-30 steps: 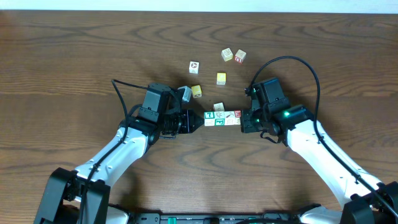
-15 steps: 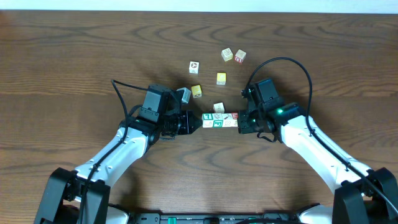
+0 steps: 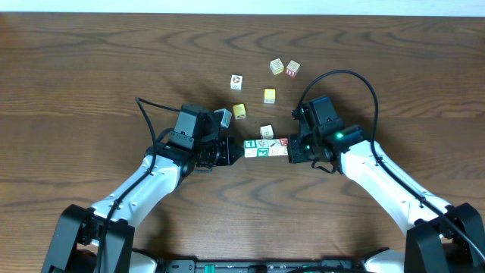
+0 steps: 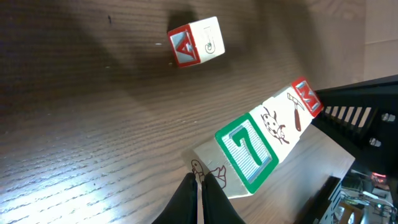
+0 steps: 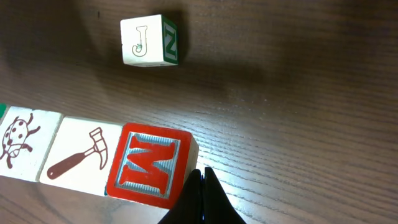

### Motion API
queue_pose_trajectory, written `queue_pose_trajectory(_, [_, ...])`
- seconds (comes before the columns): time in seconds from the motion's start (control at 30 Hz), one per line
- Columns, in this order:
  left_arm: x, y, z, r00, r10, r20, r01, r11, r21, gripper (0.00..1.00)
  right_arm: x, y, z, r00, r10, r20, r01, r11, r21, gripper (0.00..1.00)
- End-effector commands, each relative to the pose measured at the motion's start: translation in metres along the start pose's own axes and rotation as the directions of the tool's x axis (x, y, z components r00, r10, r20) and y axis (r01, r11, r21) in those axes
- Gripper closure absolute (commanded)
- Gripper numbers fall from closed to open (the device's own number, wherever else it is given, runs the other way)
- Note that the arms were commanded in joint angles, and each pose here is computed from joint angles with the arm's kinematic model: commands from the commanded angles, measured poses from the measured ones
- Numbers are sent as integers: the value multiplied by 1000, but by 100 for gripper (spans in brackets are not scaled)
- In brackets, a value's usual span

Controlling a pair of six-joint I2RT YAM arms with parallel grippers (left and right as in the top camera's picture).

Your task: Lift 4 blocks

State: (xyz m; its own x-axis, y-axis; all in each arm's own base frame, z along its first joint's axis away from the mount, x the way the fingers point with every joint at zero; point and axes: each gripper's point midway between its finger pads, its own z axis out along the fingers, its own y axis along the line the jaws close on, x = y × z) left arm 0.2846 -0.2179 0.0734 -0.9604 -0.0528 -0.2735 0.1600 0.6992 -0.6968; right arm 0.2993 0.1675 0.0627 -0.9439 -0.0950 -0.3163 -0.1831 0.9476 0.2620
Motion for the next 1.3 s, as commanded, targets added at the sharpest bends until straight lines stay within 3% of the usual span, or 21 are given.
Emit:
queue_pose_trajectory(0.0, [8,-30,3,996,77,-41,-72,992,106,93,8,55,-6,997,-59,-40,49,975,-218,99])
queue_pose_trajectory(1.27, [13,-13,16,996,49,-76,-44,997,67,93,13,53,-4,997,-54,-55,41,976,-213,99])
